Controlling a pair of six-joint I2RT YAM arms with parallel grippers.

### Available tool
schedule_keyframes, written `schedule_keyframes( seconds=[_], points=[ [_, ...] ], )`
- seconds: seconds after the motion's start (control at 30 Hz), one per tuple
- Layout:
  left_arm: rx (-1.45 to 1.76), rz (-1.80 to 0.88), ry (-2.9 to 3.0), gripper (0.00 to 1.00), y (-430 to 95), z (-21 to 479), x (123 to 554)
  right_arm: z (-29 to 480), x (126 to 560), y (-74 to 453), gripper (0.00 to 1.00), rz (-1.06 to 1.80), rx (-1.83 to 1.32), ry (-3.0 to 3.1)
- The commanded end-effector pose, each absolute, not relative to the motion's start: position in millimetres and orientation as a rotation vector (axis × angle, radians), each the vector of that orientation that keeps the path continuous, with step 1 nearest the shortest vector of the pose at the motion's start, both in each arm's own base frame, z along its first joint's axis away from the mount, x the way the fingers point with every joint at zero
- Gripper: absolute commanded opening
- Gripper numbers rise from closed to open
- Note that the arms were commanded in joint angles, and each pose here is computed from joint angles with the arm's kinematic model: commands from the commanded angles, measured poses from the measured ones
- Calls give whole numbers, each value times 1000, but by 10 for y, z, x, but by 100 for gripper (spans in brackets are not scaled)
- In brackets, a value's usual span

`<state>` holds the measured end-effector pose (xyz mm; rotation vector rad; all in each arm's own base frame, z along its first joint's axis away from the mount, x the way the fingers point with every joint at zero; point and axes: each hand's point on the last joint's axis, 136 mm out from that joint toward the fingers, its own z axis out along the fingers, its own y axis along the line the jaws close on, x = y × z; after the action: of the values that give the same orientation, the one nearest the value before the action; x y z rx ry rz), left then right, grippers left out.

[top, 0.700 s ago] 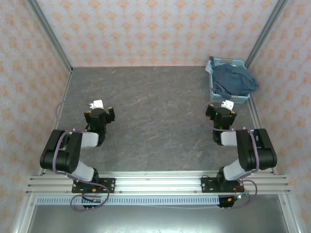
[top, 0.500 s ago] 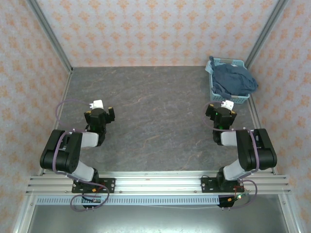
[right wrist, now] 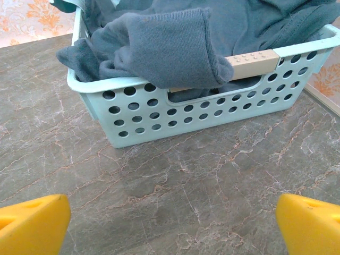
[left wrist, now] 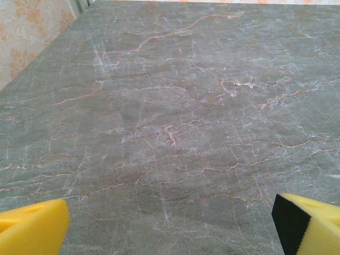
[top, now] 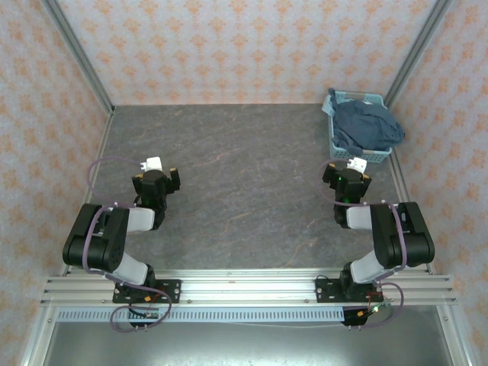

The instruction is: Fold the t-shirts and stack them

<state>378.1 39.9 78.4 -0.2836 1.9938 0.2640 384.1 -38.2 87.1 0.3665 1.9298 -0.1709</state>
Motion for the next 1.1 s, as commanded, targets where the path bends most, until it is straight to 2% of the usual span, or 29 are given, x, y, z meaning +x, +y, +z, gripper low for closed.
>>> schedule_keyframes(
  seconds=[0.0, 0.1, 0.17, 0.23, 0.3, 0.33, 0.43, 0.47, 0.57, 0.67, 0.77, 0.83, 0.93, 1.07],
  points=[
    [-284, 285, 1928, 100, 425, 979, 3854, 913, 3894, -377, 99, -167, 355, 1921],
    [-274, 271, 1926, 100, 402, 990, 3864, 930, 3879, -382, 99, -169, 354, 1911],
    [-235, 272, 1947, 100, 347, 1105, 3880, 1122, 3849, -400, 99, -218, 368, 1863],
    [-236, 368, 1930, 100, 323, 1458, 3829, 1545, 3782, -437, 99, -327, 418, 1838],
    [-243, 347, 1735, 100, 198, 2078, 3757, 2126, 3770, -468, 99, -255, 546, 1741],
    [-285, 327, 1672, 100, 196, 2323, 3735, 2335, 3778, -510, 99, -210, 641, 1712],
    [-752, 301, 1784, 100, 564, 2718, 3514, 2692, 3775, -555, 99, -138, 794, 1812],
    [-924, 328, 1775, 100, 698, 2834, 3444, 2692, 3893, -571, 99, -74, 815, 1848],
    [-902, 107, 1935, 100, 458, 2927, 3859, 2644, 4092, -786, 99, -88, 990, 1949],
    [-784, -245, 1939, 100, -90, 3159, 4232, 2604, 4336, -950, 99, -110, 1072, 2032],
    [-633, -399, 1991, 100, -659, 3332, 4388, 2419, 4570, -1130, 96, -99, 1144, 2124],
    [-532, -470, 2047, 98, -1015, 3369, 4417, 2226, 4732, -1240, 90, -77, 1188, 2198],
    [-385, -585, 2111, 91, -1532, 3363, 4373, 1878, 5035, -1299, 86, -24, 1192, 2302],
    [-268, -580, 2186, 86, -1890, 3237, 4186, 1478, 5253, -1267, 83, -5, 1220, 2423]
  ],
)
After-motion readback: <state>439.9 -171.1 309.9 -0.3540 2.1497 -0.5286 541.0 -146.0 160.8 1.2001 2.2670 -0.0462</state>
